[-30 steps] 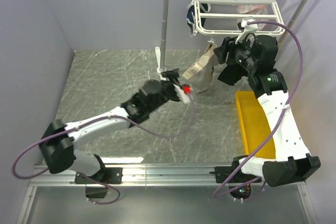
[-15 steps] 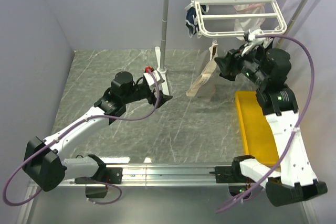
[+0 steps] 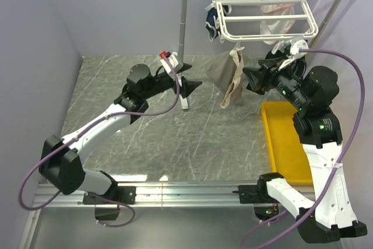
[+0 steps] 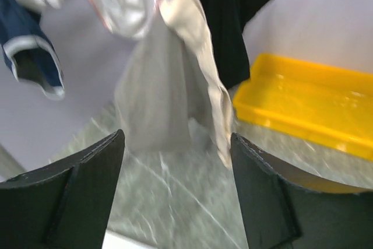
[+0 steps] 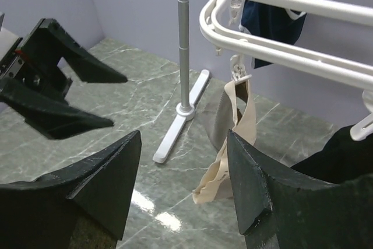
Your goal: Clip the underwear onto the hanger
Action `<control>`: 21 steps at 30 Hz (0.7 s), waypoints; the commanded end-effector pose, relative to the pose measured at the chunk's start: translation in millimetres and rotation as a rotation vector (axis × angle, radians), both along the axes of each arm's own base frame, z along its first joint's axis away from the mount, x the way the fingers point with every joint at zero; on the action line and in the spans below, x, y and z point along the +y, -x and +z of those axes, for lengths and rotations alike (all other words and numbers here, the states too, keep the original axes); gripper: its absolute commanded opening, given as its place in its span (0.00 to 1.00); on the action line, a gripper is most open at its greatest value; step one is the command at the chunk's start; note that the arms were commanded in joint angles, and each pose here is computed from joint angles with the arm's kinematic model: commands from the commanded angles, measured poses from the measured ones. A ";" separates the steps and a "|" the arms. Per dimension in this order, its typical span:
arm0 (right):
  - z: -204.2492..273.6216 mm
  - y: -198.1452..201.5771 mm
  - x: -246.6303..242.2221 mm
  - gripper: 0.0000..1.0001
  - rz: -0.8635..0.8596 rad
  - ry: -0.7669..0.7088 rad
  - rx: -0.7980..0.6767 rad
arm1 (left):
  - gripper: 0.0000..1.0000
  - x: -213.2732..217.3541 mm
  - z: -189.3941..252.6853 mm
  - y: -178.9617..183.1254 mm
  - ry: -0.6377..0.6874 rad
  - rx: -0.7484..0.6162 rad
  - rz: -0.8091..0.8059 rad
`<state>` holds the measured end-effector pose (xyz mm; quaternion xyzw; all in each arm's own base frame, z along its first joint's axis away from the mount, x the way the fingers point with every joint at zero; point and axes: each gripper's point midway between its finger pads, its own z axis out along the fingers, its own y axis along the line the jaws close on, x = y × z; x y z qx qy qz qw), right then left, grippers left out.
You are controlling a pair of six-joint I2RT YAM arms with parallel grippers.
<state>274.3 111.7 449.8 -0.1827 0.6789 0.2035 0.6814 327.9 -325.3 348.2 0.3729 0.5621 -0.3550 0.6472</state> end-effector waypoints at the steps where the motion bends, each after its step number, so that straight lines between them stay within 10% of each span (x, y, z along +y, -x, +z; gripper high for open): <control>1: 16.5 -0.8 -4.1 0.67 -0.035 -0.065 -0.012 | 0.77 -6.8 60.6 -15.4 0.117 -0.179 -0.026; 21: 58.7 -28.5 -8.4 0.63 -0.072 -0.027 -0.077 | 0.60 -50.0 106.5 -151.7 0.309 -0.326 -0.081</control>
